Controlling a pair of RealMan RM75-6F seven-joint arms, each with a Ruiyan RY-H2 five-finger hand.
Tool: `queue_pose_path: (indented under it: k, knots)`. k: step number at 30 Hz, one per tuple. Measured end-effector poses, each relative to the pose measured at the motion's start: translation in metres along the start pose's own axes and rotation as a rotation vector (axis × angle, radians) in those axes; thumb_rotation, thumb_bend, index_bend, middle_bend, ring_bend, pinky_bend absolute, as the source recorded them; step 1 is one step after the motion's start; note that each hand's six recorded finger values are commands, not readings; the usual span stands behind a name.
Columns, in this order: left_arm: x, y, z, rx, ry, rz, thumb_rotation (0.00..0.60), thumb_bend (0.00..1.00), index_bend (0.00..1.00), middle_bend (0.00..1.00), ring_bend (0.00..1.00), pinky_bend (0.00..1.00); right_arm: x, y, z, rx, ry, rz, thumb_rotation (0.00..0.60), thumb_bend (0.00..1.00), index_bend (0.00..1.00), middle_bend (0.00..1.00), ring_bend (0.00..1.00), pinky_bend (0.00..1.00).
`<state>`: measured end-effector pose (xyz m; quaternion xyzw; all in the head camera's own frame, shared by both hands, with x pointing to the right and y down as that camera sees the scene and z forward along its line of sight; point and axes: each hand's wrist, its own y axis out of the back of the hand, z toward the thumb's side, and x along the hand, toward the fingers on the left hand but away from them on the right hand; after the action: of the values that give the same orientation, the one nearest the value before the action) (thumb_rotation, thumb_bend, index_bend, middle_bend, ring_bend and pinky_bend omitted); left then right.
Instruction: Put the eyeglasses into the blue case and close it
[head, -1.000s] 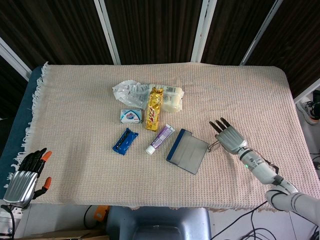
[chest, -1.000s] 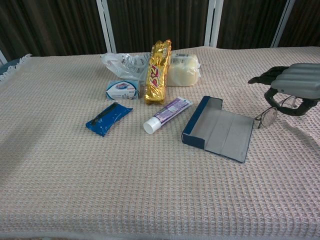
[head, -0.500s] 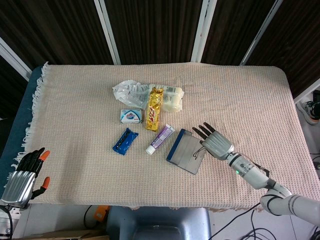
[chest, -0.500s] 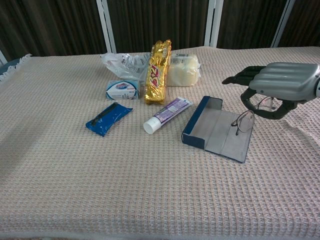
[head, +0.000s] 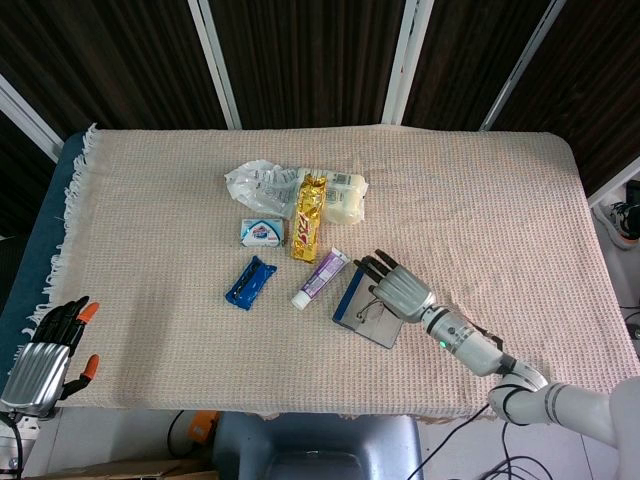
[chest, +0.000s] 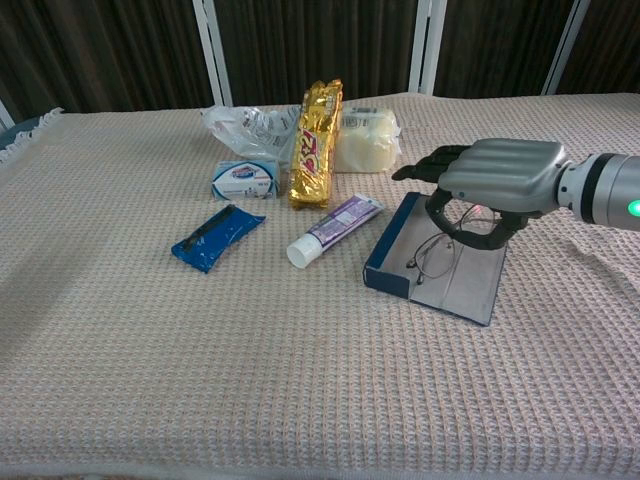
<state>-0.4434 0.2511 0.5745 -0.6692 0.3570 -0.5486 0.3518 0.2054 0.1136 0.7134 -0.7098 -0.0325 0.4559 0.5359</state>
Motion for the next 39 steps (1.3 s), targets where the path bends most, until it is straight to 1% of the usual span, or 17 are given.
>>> queue_pose_path:
  k: [6, 15, 17, 21, 23, 27, 31, 33, 35, 39]
  knots:
    - [0.0, 0.0, 0.0, -0.002, -0.007, -0.004, 0.6, 0.43, 0.0, 0.0, 0.0, 0.1, -0.01, 0.002, 0.009, 0.018, 0.015, 0.0, 0.6, 0.64, 0.7, 0.08, 0.0, 0.0]
    - [-0.002, 0.001, 0.001, -0.003, -0.013, 0.0, 0.6, 0.43, 0.0, 0.0, 0.0, 0.1, -0.016, 0.001, 0.016, 0.035, 0.024, 0.012, 0.6, 0.64, 0.68, 0.08, 0.0, 0.0]
    - [-0.002, 0.001, 0.001, -0.003, -0.014, -0.001, 0.6, 0.43, 0.0, 0.0, 0.0, 0.1, -0.016, 0.0, 0.016, 0.045, 0.025, 0.014, 0.6, 0.64, 0.65, 0.08, 0.0, 0.0]
    - [-0.002, 0.0, 0.001, -0.002, -0.014, -0.002, 0.6, 0.43, 0.0, 0.0, 0.0, 0.1, -0.019, -0.001, 0.018, 0.066, 0.023, 0.015, 0.6, 0.64, 0.53, 0.08, 0.0, 0.0]
    - [-0.002, 0.001, 0.001, -0.002, -0.015, -0.001, 0.6, 0.43, 0.0, 0.0, 0.0, 0.1, -0.02, -0.001, 0.019, 0.063, 0.022, 0.015, 0.6, 0.62, 0.48, 0.08, 0.0, 0.0]
    - [-0.003, 0.002, 0.001, -0.004, -0.018, 0.004, 0.6, 0.43, 0.0, 0.0, 0.0, 0.1, -0.02, 0.001, 0.02, 0.037, 0.021, 0.008, 0.6, 0.5, 0.38, 0.08, 0.0, 0.0]
    - [-0.004, 0.002, 0.001, -0.007, -0.017, 0.005, 0.6, 0.43, 0.0, 0.0, 0.0, 0.1, -0.018, 0.006, 0.018, 0.021, 0.013, -0.024, 0.6, 0.28, 0.29, 0.07, 0.0, 0.0]
    - [-0.004, 0.003, 0.0, -0.009, -0.016, 0.007, 0.6, 0.43, 0.0, 0.0, 0.0, 0.1, -0.015, 0.008, 0.015, 0.02, 0.006, -0.045, 0.6, 0.23, 0.27, 0.06, 0.0, 0.0]
    - [-0.004, 0.003, 0.0, -0.011, -0.016, 0.008, 0.6, 0.43, 0.0, 0.0, 0.0, 0.1, -0.01, 0.01, 0.011, 0.02, -0.001, -0.06, 0.6, 0.2, 0.27, 0.06, 0.0, 0.0]
    - [-0.005, 0.003, 0.0, -0.011, -0.017, 0.007, 0.6, 0.43, 0.0, 0.0, 0.0, 0.1, -0.001, 0.011, 0.002, 0.024, -0.017, -0.083, 0.6, 0.19, 0.26, 0.06, 0.0, 0.0]
